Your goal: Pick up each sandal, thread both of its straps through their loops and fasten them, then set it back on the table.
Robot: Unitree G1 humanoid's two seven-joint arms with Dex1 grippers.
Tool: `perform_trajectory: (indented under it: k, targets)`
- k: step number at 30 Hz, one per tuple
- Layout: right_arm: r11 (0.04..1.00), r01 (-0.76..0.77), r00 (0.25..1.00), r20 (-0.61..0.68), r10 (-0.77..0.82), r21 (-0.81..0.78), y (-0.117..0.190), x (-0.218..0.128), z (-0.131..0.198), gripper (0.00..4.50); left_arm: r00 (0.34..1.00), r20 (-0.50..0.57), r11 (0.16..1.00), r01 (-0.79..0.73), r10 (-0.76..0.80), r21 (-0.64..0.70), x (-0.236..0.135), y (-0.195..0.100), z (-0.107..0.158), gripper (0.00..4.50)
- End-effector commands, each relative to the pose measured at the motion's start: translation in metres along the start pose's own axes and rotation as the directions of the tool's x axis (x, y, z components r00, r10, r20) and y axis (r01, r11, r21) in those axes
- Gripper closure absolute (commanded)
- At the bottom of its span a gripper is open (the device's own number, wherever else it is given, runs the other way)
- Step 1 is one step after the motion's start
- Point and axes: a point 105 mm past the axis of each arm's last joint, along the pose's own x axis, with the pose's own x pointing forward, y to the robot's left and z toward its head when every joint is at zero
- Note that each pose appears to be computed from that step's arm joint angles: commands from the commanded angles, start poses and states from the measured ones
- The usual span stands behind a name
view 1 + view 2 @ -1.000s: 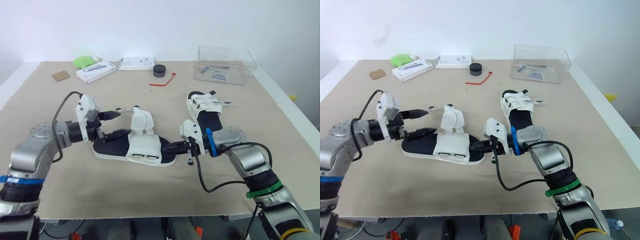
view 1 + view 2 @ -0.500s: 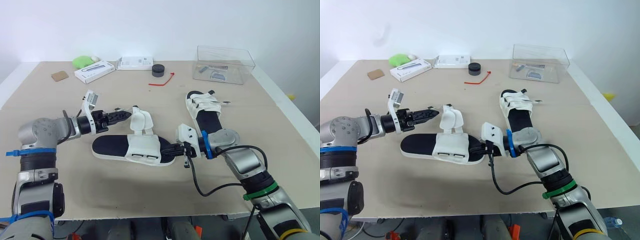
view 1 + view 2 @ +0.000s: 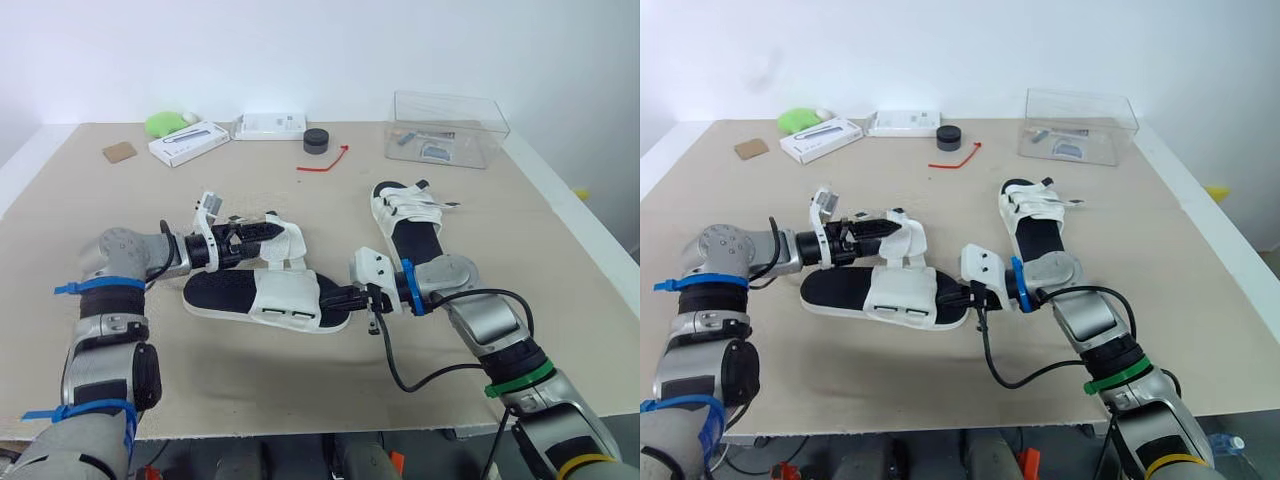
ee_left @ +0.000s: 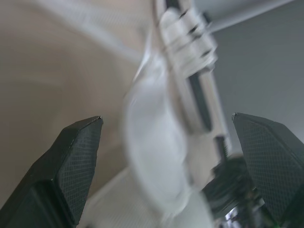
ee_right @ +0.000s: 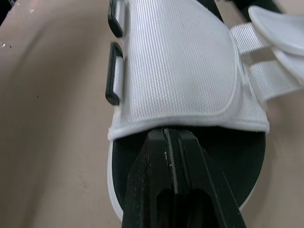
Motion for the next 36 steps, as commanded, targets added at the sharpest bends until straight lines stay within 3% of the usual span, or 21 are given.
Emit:
perform_trajectory:
  k: [1,12,22,27,31,36]
  targets:
    - [0.999,0.004,1.000,0.012,-0.004,-0.051,-0.002,-0.004,0.008,4.47,0.998,0.051,0.999,0.035,-0.035,-0.003,0.001,-0.008,0.014,0.00]
    - [0.996,0.000,1.000,0.002,0.000,-0.085,0.000,-0.005,0.006,4.47,0.996,0.070,0.993,0.063,-0.055,-0.105,0.007,-0.004,0.022,0.00]
    - [0.996,-0.003,1.000,-0.001,0.002,-0.094,0.001,-0.004,0.005,4.50,0.999,0.023,0.995,0.046,-0.044,-0.090,0.017,-0.003,0.016,4.48]
    - [0.995,-0.007,1.000,-0.004,0.007,-0.098,0.002,-0.004,0.004,4.50,0.999,0.027,1.000,0.025,-0.025,0.007,0.015,-0.006,0.021,4.48]
    - [0.995,-0.010,1.000,-0.007,0.009,-0.100,0.002,-0.004,0.004,4.50,1.000,-0.004,0.979,-0.012,0.013,0.205,0.007,-0.010,0.019,4.48]
    - [0.995,-0.013,1.000,-0.015,0.012,-0.099,0.002,-0.004,0.003,4.50,0.999,-0.031,0.892,-0.013,0.030,0.452,-0.004,-0.013,0.006,4.48]
